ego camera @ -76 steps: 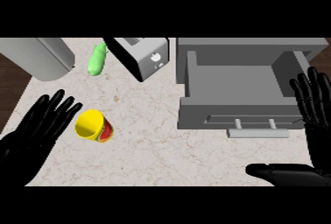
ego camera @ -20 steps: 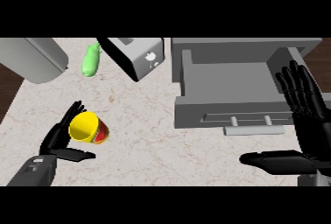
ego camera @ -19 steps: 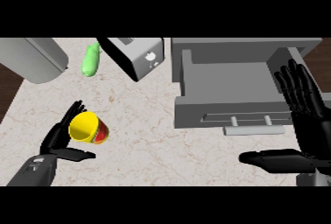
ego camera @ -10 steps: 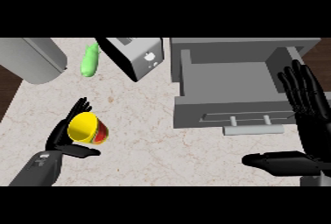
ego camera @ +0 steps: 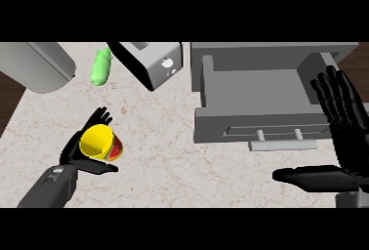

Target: Pick up the cup, place it into the drawer and close the drawer

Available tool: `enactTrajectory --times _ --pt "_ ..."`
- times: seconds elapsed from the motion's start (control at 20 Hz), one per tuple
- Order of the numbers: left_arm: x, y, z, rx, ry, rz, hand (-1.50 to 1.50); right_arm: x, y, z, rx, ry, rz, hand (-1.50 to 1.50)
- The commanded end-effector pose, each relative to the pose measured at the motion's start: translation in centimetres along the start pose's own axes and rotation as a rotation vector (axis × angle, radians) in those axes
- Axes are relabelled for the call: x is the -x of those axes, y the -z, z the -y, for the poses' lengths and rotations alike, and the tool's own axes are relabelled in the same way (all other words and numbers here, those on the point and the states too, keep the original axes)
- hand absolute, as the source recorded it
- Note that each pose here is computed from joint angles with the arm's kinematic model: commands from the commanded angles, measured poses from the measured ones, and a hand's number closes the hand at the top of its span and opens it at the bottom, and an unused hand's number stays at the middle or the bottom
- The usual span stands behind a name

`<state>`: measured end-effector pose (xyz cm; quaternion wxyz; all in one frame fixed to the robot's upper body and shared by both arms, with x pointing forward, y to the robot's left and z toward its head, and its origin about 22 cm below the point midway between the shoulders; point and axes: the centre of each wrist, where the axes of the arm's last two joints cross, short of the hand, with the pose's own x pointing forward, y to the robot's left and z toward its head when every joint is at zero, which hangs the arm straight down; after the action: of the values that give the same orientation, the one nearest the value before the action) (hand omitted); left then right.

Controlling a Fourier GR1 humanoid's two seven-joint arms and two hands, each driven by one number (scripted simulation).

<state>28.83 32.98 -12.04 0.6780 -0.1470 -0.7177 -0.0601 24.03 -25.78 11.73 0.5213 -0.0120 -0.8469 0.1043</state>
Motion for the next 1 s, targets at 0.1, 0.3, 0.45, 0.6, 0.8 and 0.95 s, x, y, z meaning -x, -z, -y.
enactTrajectory --times 0.1,0.3,0.45,0.6,0.8,0.95 --pt "0.4 0.8 1.4 0.15 -0.222 0.14 1.5 0.0 0.9 0.2 0.001 0.021 0.008 -1.5" --pt "0.6 1.5 2.2 0.197 -0.293 0.122 1.5 0.7 0.4 -0.7 -0.002 0.01 -0.031 -1.5" --pt "1.3 1.0 3.0 0.182 -0.345 0.158 1.5 0.8 -0.5 0.0 -0.005 -0.001 -0.02 -1.5" --pt "1.2 1.2 3.2 0.118 -0.312 0.222 1.5 0.4 -0.1 1.2 -0.026 -0.01 -0.019 -1.5" --pt "1.3 -1.0 1.3 -0.256 -0.196 0.339 1.5 0.5 -0.3 0.2 0.013 -0.002 -0.016 -1.5" --pt "1.3 -1.7 0.8 -0.358 -0.16 0.414 1.5 0.1 0.0 -1.2 0.0 -0.014 -0.002 -1.5"
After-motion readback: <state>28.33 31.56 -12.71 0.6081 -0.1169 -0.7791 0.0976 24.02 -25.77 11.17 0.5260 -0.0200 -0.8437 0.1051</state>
